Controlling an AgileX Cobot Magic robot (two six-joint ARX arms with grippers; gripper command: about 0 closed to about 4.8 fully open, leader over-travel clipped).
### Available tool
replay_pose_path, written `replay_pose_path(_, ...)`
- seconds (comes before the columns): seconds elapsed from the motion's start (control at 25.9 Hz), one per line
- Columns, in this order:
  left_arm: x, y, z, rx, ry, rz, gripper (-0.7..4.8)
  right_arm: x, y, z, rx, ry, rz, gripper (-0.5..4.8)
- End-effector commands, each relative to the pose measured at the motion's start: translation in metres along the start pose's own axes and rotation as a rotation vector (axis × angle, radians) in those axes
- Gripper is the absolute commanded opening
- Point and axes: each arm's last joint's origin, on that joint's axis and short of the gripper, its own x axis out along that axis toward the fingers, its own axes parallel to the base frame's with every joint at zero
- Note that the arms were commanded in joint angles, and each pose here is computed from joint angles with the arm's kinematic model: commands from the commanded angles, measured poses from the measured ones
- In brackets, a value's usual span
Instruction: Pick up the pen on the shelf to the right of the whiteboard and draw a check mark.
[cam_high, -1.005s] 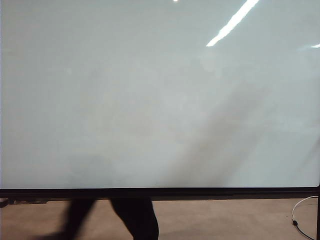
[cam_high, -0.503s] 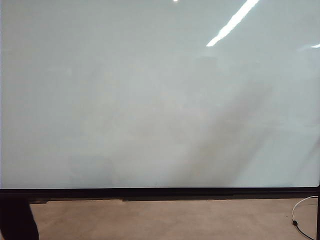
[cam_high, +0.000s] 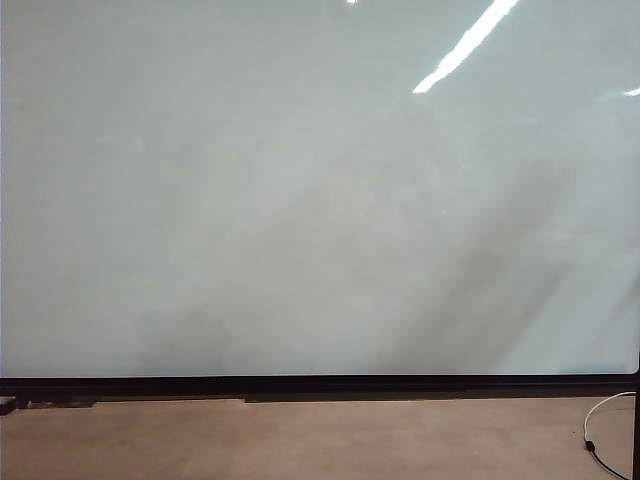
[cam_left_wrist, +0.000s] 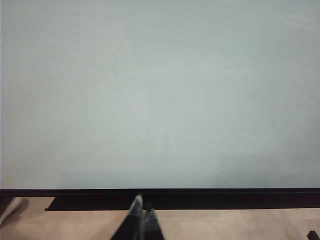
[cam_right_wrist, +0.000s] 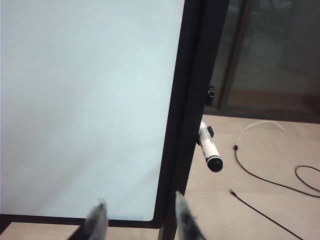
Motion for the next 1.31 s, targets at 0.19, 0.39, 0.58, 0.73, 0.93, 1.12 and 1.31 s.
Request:
replay_pose_path(0.19,0.000,0.000,0.002,0.004,-0.014,-0.001,-0.05,0.017,-0.010,-0.008,-0.013,-0.050,0.024,1.81)
replay_pose_path(0.39,0.000,0.000,0.002,0.004,-0.015,-0.001,-0.04,0.028,-0.015,-0.015,-0.008,-0.040,0.043,2.11)
replay_pose_path(0.58,0.000,0.000,0.002,0.004,-0.015,-0.001,-0.04,0.039,-0.026,-0.020,-0.008,-0.027,0.035,2.11)
replay_pose_path(0.73,0.000,0.000,0.002,0.004,-0.016,-0.001,-0.04,0.040,-0.032,-0.021,-0.017,-0.035,0.016,2.11)
replay_pose_path(0.93,0.000,0.000,0.002,0.004,-0.015,-0.001,-0.04,0.045,-0.042,-0.020,-0.024,-0.051,0.005,2.12)
replay_pose_path(1.12,0.000,0.000,0.002,0.004,-0.016,-0.001,-0.04,0.063,-0.051,-0.019,-0.019,-0.054,0.050,2.57)
replay_pose_path(1.31,0.000,0.000,0.002,0.004,-0.014,-0.001,-0.04,0.076,-0.058,-0.018,-0.021,-0.056,0.055,2.57)
